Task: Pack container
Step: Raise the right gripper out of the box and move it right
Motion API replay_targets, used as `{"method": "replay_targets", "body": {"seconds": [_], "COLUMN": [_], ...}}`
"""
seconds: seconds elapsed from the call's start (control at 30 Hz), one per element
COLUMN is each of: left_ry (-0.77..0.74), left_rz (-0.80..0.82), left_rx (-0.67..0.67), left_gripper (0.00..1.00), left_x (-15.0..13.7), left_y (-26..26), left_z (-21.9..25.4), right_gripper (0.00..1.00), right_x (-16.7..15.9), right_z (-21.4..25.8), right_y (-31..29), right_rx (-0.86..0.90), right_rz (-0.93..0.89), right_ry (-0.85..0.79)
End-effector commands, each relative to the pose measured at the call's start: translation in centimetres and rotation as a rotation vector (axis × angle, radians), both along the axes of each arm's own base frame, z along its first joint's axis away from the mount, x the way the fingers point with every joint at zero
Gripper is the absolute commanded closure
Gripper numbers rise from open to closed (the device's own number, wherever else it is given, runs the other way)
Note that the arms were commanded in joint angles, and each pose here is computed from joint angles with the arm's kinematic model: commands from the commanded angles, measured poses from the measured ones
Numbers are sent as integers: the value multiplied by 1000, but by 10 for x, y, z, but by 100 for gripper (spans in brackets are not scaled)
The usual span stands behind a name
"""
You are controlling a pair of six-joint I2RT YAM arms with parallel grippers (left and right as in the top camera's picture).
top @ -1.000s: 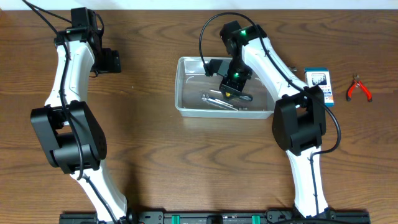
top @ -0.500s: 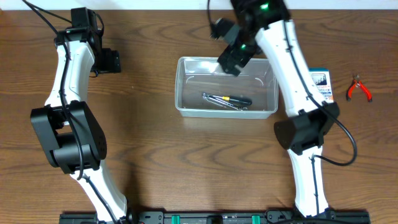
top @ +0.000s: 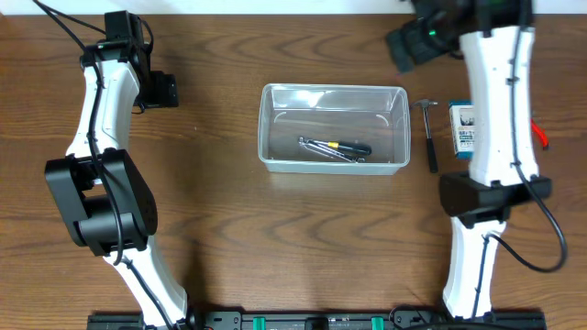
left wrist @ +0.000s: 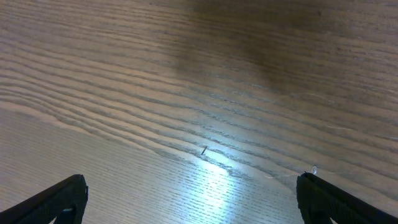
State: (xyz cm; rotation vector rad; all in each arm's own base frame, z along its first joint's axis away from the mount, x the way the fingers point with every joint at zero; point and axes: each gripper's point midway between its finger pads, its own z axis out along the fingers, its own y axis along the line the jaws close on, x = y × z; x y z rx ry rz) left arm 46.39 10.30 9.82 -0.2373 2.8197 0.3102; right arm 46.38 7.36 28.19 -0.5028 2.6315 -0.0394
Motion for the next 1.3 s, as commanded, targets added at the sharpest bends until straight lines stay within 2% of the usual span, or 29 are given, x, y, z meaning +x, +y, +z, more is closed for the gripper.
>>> {"method": "replay_targets", "body": {"seconds": [0.0,0.23,0.53,0.77,0.9,1.27], "left_ry": [26,26,26,26,26,26], "left_rz": [7,7,7,7,7,7], "left_rx": [10,10,10,10,10,10], "left_gripper": [2,2,2,2,2,2], "left_x": [-3,-3,-3,-3,-3,-3], "left_y": [3,3,3,3,3,3], "left_z": [-9,-9,-9,-9,-9,-9], "right_gripper": [1,1,1,1,1,1], "right_x": [-22,-56,-73,-61,-48,-40], "right_z": [52,56,-7,-47,-63,-131], "right_y": [-19,-48,-102,-124,-126,-127], "right_rx": [43,31,12,17,18,-1], "right_rz": [-94,-155,-291,-345,-344,-299], "right_ry": [-112,-60,171,213,194,234]}}
